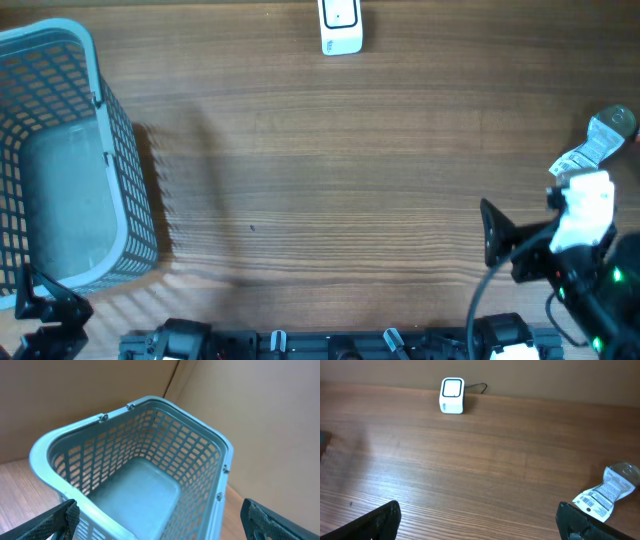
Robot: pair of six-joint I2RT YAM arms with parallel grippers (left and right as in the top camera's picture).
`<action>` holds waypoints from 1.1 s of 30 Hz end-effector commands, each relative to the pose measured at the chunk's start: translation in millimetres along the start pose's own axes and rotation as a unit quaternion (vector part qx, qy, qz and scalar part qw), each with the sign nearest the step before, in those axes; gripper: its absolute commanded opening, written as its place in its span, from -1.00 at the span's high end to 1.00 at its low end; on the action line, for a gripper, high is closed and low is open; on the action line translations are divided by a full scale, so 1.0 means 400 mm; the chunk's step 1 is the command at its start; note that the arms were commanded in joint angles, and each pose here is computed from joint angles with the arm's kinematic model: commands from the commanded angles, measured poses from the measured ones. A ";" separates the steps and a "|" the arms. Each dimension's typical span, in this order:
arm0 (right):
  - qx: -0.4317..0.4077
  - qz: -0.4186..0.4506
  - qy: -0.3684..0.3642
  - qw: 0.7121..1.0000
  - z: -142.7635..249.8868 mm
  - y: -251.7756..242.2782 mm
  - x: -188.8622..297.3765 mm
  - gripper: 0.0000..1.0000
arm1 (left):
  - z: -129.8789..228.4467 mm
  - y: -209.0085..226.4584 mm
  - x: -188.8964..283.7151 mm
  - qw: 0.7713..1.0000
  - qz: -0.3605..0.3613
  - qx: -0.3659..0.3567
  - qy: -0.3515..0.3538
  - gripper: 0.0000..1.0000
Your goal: Scan the item barcode
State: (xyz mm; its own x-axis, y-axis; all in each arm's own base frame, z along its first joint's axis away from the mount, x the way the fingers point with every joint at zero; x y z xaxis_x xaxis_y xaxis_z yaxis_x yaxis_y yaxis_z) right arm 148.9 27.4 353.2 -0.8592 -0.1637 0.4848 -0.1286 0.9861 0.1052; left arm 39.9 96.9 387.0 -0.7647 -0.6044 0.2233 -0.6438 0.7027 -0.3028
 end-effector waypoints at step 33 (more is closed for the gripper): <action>-0.056 0.022 -0.110 0.992 0.235 -0.056 -0.105 -1.00 | 0.182 -0.048 0.120 0.988 0.148 -0.033 -0.007 -1.00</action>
State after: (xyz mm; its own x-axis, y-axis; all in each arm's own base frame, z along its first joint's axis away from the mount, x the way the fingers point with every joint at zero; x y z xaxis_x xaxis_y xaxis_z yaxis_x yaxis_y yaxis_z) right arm 131.2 15.1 276.7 -0.9666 -0.1131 0.2299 -0.0718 0.9809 0.1809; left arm 18.8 27.0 339.6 -0.9202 -0.3755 0.1107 -0.3909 0.8655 -0.3132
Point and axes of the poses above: each gripper's point midway between its finger pads, its own x axis back along the fingers, its own y axis along the line the jaws close on, z = x × y, the point moved 3 cm from there along x, back along the fingers, and after that the axes turned 6 degrees about -x, right-handed, at the moved point
